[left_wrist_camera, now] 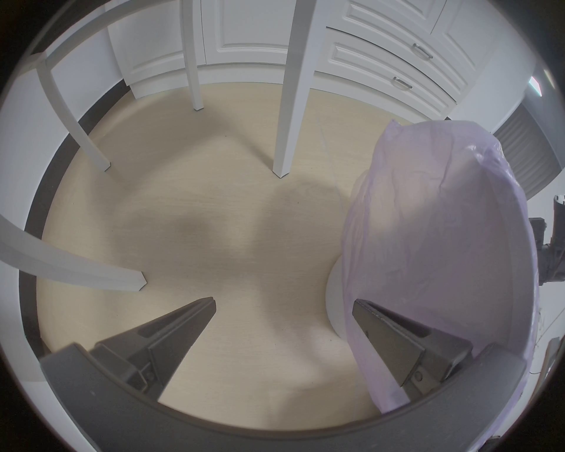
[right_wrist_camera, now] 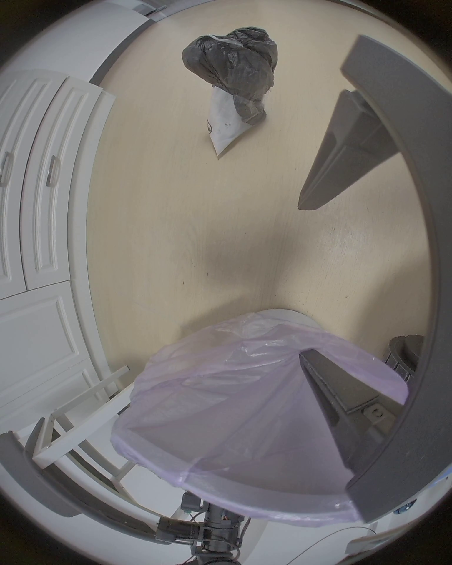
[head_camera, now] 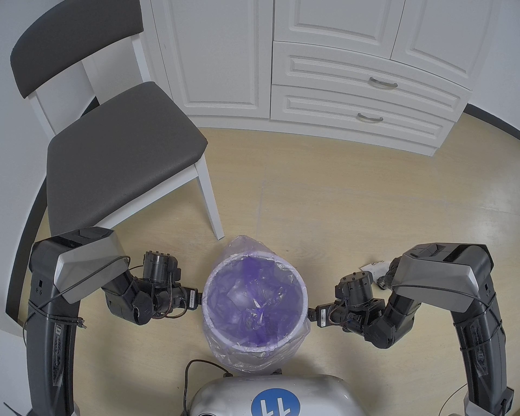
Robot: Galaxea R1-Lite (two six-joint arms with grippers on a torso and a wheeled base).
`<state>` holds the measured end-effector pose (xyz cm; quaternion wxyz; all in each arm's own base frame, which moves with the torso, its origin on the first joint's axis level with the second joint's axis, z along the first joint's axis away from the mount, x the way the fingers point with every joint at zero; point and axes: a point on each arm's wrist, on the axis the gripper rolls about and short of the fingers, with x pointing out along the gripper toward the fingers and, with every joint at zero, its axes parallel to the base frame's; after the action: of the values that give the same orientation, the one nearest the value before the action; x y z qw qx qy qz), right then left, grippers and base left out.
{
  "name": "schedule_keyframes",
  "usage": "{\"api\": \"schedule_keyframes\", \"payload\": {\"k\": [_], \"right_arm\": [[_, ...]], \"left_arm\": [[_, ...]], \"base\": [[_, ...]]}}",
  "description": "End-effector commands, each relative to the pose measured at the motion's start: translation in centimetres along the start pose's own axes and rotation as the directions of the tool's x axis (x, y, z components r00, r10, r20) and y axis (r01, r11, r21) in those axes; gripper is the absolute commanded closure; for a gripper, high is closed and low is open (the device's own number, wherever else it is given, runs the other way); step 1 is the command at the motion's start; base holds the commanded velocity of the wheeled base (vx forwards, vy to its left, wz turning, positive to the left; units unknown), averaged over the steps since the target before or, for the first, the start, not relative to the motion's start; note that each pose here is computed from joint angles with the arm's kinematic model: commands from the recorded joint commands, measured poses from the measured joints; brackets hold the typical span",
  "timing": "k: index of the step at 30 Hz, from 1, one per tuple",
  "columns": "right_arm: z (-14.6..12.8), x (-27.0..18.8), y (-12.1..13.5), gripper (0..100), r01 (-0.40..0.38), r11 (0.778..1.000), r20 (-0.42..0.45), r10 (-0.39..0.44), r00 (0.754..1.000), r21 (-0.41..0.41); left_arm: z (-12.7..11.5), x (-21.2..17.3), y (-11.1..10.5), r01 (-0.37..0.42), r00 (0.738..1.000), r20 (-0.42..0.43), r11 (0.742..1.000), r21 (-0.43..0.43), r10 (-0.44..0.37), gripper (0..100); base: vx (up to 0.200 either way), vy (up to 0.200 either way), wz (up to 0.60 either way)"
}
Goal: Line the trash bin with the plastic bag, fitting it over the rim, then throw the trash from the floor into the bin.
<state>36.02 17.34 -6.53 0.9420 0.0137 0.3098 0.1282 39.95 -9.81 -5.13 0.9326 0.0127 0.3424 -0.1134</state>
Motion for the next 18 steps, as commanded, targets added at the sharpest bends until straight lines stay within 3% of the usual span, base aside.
{"api": "schedule_keyframes", "payload": {"k": [1,6,7,10,15,18], "right_arm": [[0.9,-1.1,0.1,0,-0.006,1.000,0.019,0.006,1.000,0.001],[1.5,-2.1,0.1,0,-0.005,1.000,0.026,0.006,1.000,-0.019],[1.2,-2.5,0.0,0,0.001,0.998,0.017,0.000,1.000,-0.062],[0.6,-2.6,0.2,0,0.010,0.996,-0.001,-0.010,1.000,-0.090],[-0.1,-2.8,0.6,0,0.013,0.992,-0.020,-0.016,1.000,-0.124],[0.1,-2.8,0.7,0,0.013,0.992,-0.012,-0.014,1.000,-0.123]], "left_arm": [[0.3,-1.3,0.1,-0.002,1.000,0.014,1.000,-0.022,0.002,0],[0.4,-3.4,0.4,-0.009,1.000,0.007,1.000,-0.029,0.009,0],[0.1,-4.9,0.4,-0.011,1.000,-0.008,1.000,-0.017,0.011,0],[-0.5,-6.3,0.4,-0.012,1.000,-0.028,1.000,0.006,0.012,0],[-2.1,-8.2,1.9,0.010,0.998,-0.070,0.990,0.144,0.000,0],[-3.7,-9.4,3.1,0.149,0.988,-0.082,0.957,0.250,-0.132,0]], "base": [[0.000,0.000,0.00],[0.000,0.000,0.00],[0.000,0.000,0.00],[0.000,0.000,0.00],[0.000,0.000,0.00],[0.000,0.000,0.00]]}}
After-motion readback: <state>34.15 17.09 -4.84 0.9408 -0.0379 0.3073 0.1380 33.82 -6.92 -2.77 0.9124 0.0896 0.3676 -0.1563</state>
